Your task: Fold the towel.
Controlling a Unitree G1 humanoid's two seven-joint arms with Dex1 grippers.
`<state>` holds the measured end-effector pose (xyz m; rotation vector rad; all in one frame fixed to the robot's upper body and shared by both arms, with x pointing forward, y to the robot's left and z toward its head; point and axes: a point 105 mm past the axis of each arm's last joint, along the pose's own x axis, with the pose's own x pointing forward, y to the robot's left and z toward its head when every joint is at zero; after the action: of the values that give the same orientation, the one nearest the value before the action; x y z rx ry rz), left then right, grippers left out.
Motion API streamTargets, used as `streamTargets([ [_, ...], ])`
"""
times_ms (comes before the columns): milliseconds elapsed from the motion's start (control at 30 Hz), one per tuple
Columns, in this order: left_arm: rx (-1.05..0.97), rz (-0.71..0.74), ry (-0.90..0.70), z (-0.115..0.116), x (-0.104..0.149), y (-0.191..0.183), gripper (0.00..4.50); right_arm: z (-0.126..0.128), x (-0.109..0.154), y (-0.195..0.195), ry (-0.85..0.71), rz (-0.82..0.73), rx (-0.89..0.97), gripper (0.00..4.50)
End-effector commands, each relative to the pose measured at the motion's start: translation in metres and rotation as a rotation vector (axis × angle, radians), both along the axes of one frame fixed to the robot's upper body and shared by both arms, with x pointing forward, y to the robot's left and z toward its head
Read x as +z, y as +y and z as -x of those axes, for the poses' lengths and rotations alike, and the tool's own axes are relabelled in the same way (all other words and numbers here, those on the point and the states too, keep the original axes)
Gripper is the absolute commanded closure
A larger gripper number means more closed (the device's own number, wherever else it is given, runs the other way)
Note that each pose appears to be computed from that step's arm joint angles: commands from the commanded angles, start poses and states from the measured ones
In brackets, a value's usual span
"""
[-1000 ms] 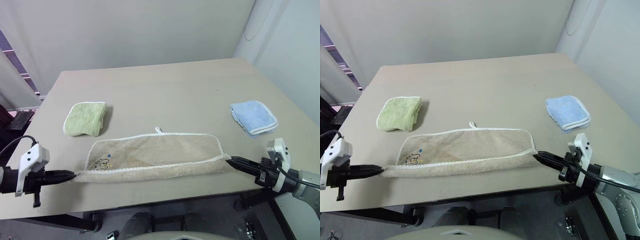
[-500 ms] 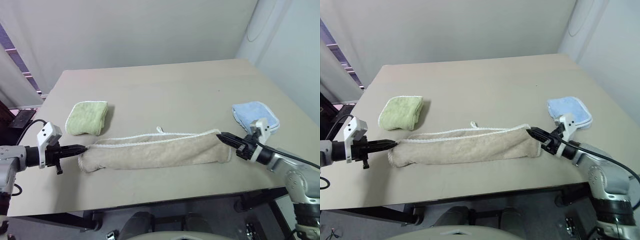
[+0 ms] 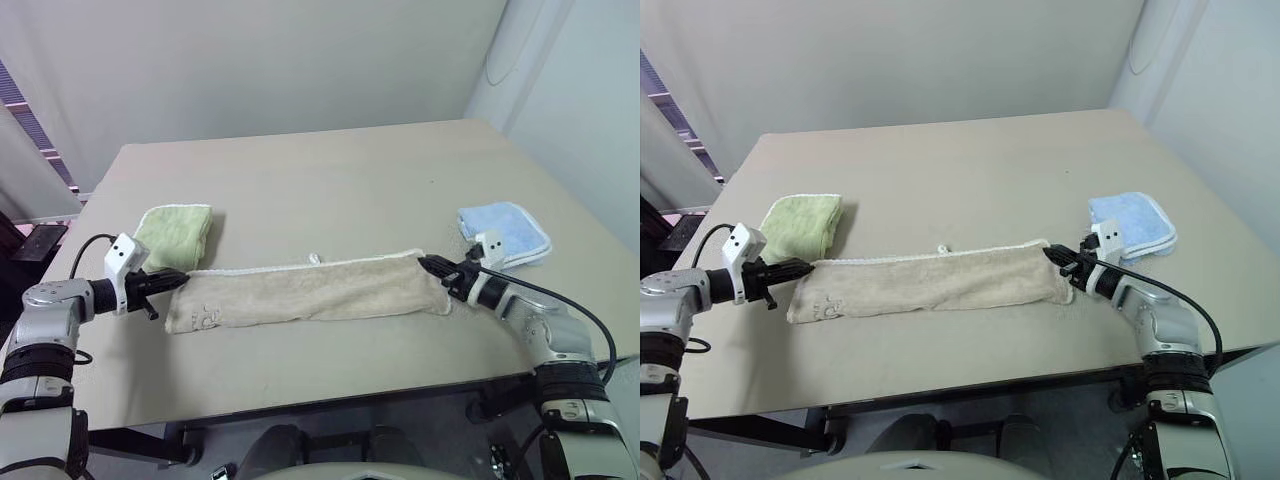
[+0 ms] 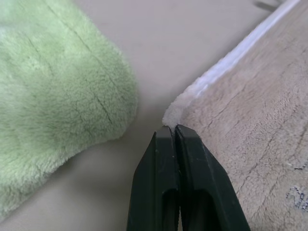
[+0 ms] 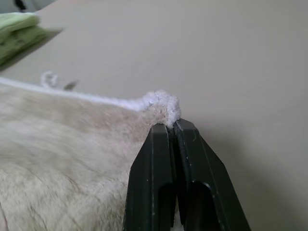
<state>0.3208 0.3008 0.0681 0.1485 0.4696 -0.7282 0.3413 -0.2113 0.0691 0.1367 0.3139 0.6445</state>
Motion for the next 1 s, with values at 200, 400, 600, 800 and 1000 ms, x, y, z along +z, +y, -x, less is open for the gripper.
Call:
streamTargets([
  [200, 0.018, 0.008, -0.046, -0.008, 0.009, 0.0, 2.44, 0.002, 0.028, 0.011, 0.062, -0.242, 0.109, 3.99],
  [400, 0.059, 0.03, -0.094, -0.015, 0.026, 0.008, 0.22, -0.003, 0.034, 0.004, 0.046, -0.249, 0.064, 2.02],
  [600, -0.022, 0.129, -0.129, -0.003, 0.061, -0.001, 0.0, 0.011, 0.056, -0.017, 0.149, -0.337, 0.004, 0.6],
  [800, -0.159, 0.089, -0.055, 0.022, 0.048, -0.024, 0.0, 0.039, 0.064, -0.026, 0.279, -0.577, 0.006, 0.6],
  [1000, -0.302, 0.052, -0.007, 0.039, 0.03, -0.054, 0.0, 0.066, 0.063, -0.024, 0.394, -0.821, 0.026, 0.6],
])
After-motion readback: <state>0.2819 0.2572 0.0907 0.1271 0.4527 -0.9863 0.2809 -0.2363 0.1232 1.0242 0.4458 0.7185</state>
